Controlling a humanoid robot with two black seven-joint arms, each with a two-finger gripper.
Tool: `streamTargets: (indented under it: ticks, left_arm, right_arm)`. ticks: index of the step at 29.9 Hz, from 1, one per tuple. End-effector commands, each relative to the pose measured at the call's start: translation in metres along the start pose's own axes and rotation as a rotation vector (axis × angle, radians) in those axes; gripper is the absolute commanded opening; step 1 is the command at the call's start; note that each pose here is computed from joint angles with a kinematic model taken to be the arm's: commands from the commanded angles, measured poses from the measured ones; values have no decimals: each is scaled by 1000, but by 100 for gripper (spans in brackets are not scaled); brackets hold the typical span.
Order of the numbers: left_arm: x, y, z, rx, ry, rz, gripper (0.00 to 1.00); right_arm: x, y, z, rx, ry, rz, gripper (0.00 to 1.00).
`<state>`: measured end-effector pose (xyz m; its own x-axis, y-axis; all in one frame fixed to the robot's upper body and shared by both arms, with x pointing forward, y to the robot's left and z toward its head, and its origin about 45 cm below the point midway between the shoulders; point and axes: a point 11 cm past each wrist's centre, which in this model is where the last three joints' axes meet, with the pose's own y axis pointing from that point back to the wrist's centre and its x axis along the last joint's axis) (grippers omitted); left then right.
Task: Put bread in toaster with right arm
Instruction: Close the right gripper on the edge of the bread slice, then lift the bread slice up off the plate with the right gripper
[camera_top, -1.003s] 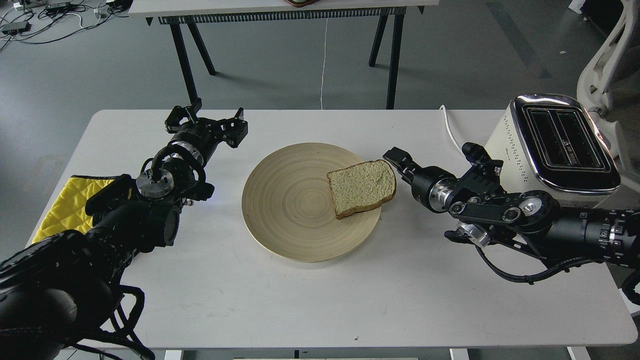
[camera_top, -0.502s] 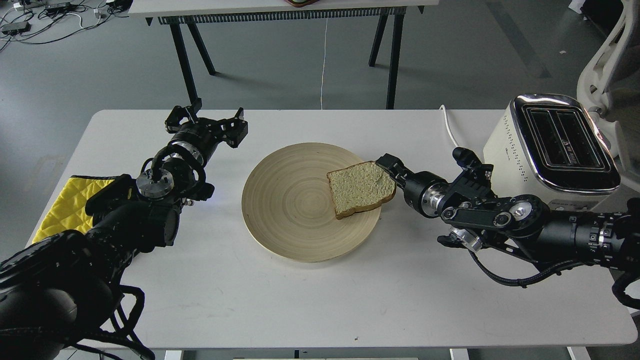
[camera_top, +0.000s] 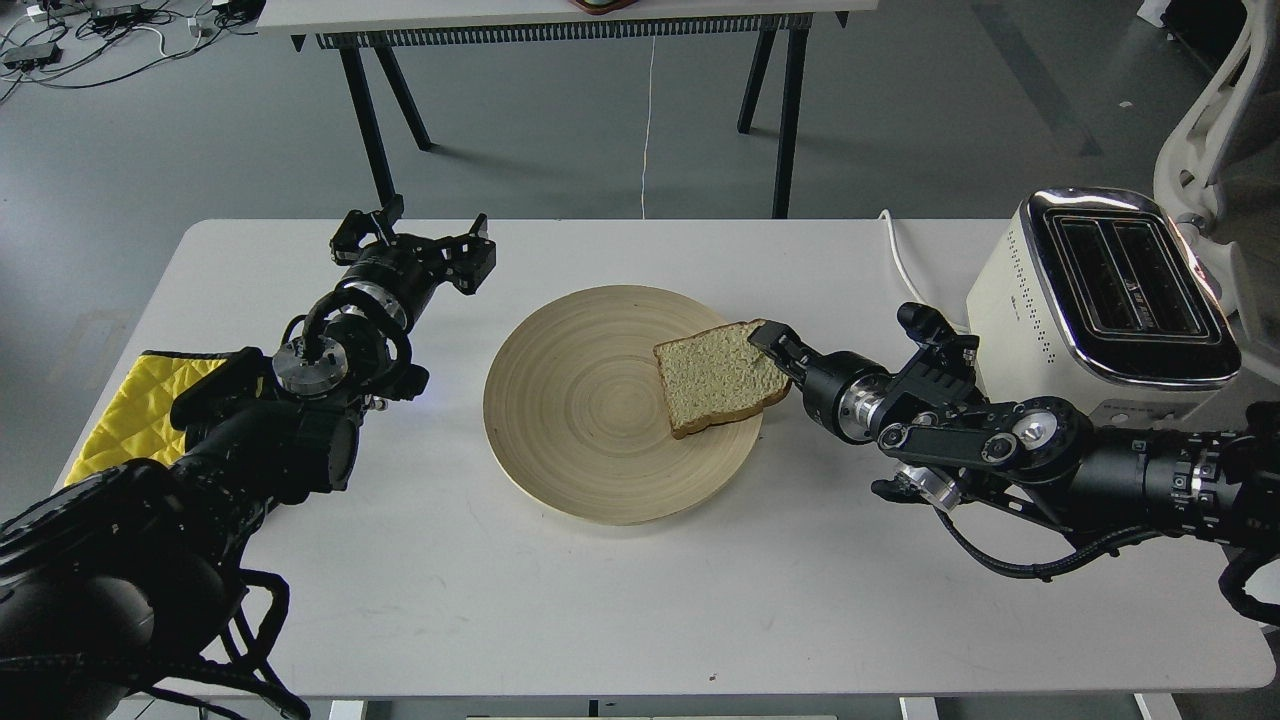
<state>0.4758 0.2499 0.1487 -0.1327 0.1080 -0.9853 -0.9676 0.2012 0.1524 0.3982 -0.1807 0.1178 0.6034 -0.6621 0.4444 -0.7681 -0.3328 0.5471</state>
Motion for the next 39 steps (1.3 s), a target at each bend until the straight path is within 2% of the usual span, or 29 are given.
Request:
streamTargets:
  ticks: [1, 20, 29, 32, 39]
  left_arm:
    - [0, 0, 0, 0, 0, 1, 100]
    - [0, 0, 0, 0, 0, 1, 100]
    - [0, 0, 0, 0, 0, 1, 100]
    - [0, 0, 0, 0, 0, 1, 100]
    - [0, 0, 0, 0, 0, 1, 100]
  right_arm:
    - [0, 0, 0, -2, -2, 2, 35]
    - [6, -1, -15, 32, -16, 10, 22]
    - [33, -4, -60, 147, -155, 87, 15]
    - [48, -1, -86, 212, -222, 117, 15]
    - [150, 45, -127, 317, -203, 279, 14]
